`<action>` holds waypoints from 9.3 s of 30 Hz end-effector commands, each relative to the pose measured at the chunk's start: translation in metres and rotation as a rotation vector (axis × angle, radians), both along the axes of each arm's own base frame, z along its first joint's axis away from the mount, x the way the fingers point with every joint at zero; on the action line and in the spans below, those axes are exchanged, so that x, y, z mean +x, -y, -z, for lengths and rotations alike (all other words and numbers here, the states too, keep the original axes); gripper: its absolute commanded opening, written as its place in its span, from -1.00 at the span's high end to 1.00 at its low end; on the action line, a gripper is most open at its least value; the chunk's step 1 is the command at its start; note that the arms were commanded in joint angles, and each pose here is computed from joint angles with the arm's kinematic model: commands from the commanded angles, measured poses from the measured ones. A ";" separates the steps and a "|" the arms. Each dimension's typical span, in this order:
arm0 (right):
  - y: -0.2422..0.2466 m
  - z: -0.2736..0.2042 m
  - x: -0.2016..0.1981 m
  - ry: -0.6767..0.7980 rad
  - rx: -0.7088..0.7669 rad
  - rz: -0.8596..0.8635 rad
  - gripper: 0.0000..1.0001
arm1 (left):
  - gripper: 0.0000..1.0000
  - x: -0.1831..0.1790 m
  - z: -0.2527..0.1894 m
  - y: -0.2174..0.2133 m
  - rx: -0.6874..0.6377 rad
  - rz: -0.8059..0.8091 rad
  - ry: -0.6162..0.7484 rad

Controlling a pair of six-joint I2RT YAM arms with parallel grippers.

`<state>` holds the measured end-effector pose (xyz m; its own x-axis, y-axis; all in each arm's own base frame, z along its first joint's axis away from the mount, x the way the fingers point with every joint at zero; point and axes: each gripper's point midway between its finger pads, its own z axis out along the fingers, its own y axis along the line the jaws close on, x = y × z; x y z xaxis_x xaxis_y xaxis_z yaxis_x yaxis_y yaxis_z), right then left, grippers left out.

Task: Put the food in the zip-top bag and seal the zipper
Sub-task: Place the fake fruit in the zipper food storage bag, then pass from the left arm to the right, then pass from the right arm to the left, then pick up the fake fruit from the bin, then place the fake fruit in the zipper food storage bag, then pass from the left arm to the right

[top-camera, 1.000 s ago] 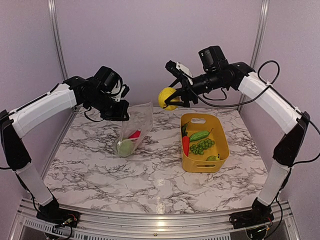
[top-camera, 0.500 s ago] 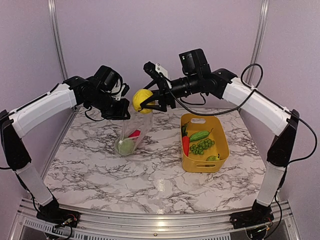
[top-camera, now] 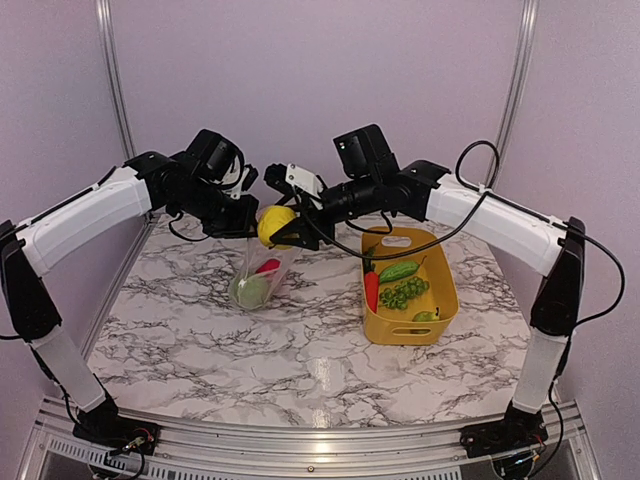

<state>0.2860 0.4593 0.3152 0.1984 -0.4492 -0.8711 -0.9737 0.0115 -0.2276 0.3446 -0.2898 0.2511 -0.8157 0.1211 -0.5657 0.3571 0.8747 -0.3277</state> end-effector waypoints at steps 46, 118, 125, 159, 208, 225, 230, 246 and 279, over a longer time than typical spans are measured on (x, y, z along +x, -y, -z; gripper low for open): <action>-0.005 0.060 -0.045 0.258 -0.347 -0.143 1.00 | 0.51 -0.025 0.024 -0.018 0.066 0.041 -0.056; 0.275 0.239 0.082 -0.103 -0.873 0.431 -0.34 | 1.00 -0.012 0.007 -0.022 0.111 0.044 0.022; 0.285 0.252 0.105 -0.033 -0.929 0.513 -0.34 | 1.00 -0.013 0.007 -0.021 0.105 0.046 0.017; 0.282 0.152 0.106 -0.021 -0.741 0.598 1.00 | 1.00 -0.008 0.017 -0.015 0.098 0.052 0.008; 0.051 -0.093 -0.006 -0.177 0.157 -0.120 1.00 | 1.00 -0.003 0.006 -0.006 0.023 0.007 0.004; 0.031 -0.021 0.015 0.016 -0.011 -0.034 1.00 | 1.00 -0.010 -0.003 -0.009 0.009 0.019 0.018; 0.022 0.006 0.011 0.143 -0.114 -0.006 1.00 | 1.00 -0.010 -0.005 -0.007 0.000 0.026 0.018; 0.009 0.037 0.009 0.309 -0.302 0.114 0.06 | 1.00 -0.010 -0.001 -0.006 0.008 0.035 0.014; 0.008 0.129 -0.050 0.339 -0.571 -0.065 0.80 | 1.00 -0.010 0.005 -0.008 0.021 0.033 0.004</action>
<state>0.2194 0.4393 0.1650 0.4707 -0.8031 -0.3652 -0.8591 -0.3231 -0.3968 0.3361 -0.2852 0.2394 -0.8220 0.1551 -0.5480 0.3731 0.8736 -0.3124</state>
